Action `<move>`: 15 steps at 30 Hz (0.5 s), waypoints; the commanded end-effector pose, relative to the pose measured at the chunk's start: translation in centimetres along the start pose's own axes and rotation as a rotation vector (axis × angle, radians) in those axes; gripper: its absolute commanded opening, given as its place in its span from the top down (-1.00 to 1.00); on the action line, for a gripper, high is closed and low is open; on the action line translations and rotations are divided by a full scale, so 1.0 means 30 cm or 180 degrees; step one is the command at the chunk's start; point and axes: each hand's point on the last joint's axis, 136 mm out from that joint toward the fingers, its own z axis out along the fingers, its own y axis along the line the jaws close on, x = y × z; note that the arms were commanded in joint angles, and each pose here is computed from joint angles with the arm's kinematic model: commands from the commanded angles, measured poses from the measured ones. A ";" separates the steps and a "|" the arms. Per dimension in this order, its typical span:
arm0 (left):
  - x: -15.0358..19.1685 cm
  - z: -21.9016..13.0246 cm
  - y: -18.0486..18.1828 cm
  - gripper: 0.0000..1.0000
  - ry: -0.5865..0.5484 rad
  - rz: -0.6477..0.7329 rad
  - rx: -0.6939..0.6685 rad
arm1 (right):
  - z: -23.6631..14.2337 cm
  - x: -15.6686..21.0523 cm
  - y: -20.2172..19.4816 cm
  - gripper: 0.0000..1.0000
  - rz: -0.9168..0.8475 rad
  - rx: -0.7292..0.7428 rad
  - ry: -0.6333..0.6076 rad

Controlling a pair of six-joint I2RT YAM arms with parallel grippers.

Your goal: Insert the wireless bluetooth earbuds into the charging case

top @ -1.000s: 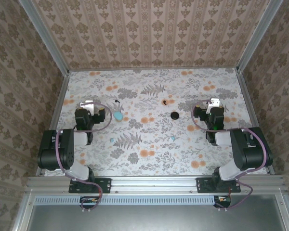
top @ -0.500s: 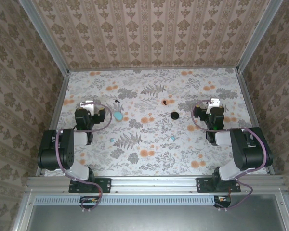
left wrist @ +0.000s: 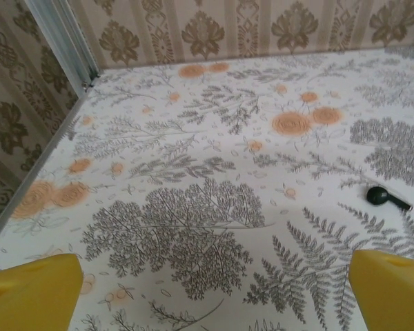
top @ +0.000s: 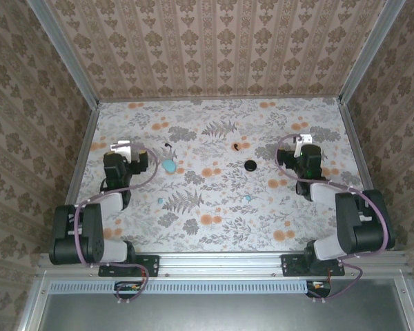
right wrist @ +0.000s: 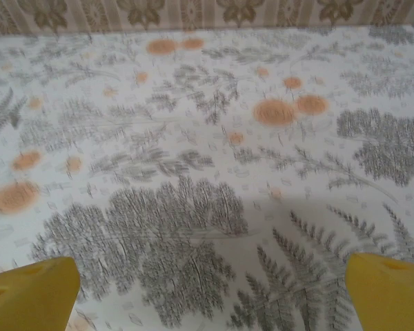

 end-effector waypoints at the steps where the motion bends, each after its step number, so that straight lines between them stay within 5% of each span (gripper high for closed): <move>1: -0.015 -0.026 0.000 -1.00 0.0234 -0.0232 0.0006 | -0.038 -0.011 0.028 -1.00 0.0249 -0.0045 0.0695; 6: -0.075 -0.085 -0.083 -1.00 0.0272 -0.0541 0.0480 | -0.065 0.037 0.136 -1.00 -0.0025 -0.0298 0.1618; 15: -0.042 -0.150 -0.346 -0.85 0.0686 -0.0708 0.1294 | -0.103 0.154 0.372 -0.99 -0.0702 -0.0637 0.2468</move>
